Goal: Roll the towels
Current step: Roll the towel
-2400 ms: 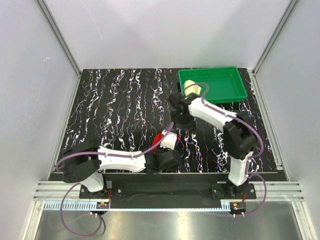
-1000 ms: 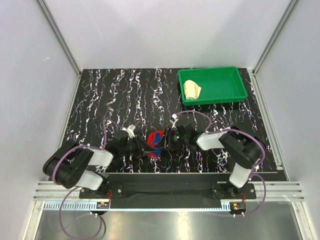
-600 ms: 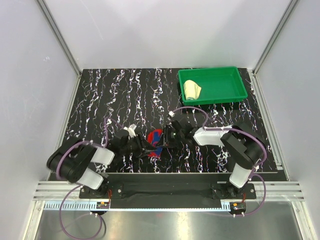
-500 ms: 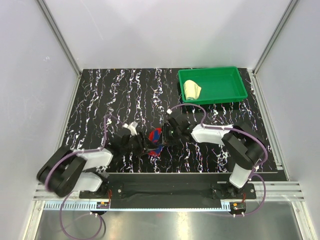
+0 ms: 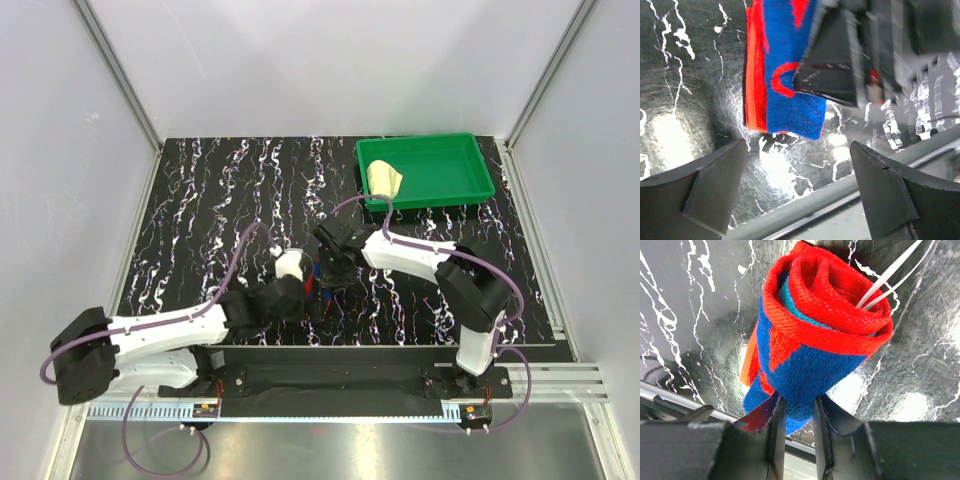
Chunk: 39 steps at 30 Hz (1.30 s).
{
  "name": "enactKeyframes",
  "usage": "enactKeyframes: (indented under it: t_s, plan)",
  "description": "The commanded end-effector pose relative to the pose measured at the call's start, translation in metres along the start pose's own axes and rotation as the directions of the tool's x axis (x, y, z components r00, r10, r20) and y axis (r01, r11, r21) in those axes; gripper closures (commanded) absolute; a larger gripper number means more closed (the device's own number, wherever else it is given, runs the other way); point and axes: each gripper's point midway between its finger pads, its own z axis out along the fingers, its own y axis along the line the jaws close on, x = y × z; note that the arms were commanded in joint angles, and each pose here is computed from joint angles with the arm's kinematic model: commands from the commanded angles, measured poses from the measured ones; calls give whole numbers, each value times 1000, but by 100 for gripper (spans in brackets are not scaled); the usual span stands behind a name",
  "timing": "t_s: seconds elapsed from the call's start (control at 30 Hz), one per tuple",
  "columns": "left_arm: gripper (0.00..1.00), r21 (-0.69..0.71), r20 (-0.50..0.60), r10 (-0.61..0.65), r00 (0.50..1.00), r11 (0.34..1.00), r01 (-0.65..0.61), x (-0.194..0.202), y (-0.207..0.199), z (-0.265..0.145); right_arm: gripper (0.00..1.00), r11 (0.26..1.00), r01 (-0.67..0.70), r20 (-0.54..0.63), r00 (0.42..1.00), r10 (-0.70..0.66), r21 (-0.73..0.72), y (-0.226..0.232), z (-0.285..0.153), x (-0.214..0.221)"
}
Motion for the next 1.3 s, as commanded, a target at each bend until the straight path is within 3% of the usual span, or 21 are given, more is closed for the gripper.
enactKeyframes:
  t_s: [0.0, 0.23, 0.4, 0.67, 0.77, 0.8, 0.87, 0.9, 1.1, 1.23, 1.27]
  plan:
    - [10, -139, 142, 160, 977, 980, -141, -21, 2, 1, 78, 995, 29, -54, 998, -24, 92, -13, -1, 12]
    - [9, -274, 89, 406, 909, 888, -370, -3, -21, 29, 78, 995, 41, -69, 997, -34, 94, -10, -4, 12]
    - [9, -320, 68, 464, 883, 849, -421, -1, -36, 44, 77, 995, 43, -84, 996, -35, 90, -9, -6, 15]
    - [13, -387, -23, 500, 866, 794, -469, 22, -19, 65, 77, 996, 57, -110, 993, -50, 64, -5, -10, 19]
    - [23, -384, -34, 507, 861, 789, -479, 24, -20, 70, 76, 998, 59, -126, 990, -56, 21, 3, -12, 22]
    - [34, -388, -41, 511, 859, 784, -485, 26, -18, 71, 76, 998, 60, -137, 989, -60, 2, 6, -13, 24]
    - [42, -387, -47, 511, 858, 783, -487, 27, -18, 73, 76, 998, 60, -140, 988, -60, -7, 7, -15, 25]
    - [53, -389, -52, 513, 857, 780, -490, 28, -18, 75, 76, 998, 62, -144, 988, -63, -10, 6, -15, 26]
    - [80, -376, -64, 508, 859, 785, -492, 30, -17, 79, 75, 997, 71, -153, 985, -74, -24, 6, -23, 30]
    - [100, -338, -65, 502, 862, 802, -493, 32, -19, 78, 68, 996, 84, -138, 987, -82, 10, -5, -29, 26]
    - [100, -320, -63, 492, 868, 814, -484, 34, -21, 78, 58, 996, 82, -135, 988, -78, 21, -10, -34, 25]
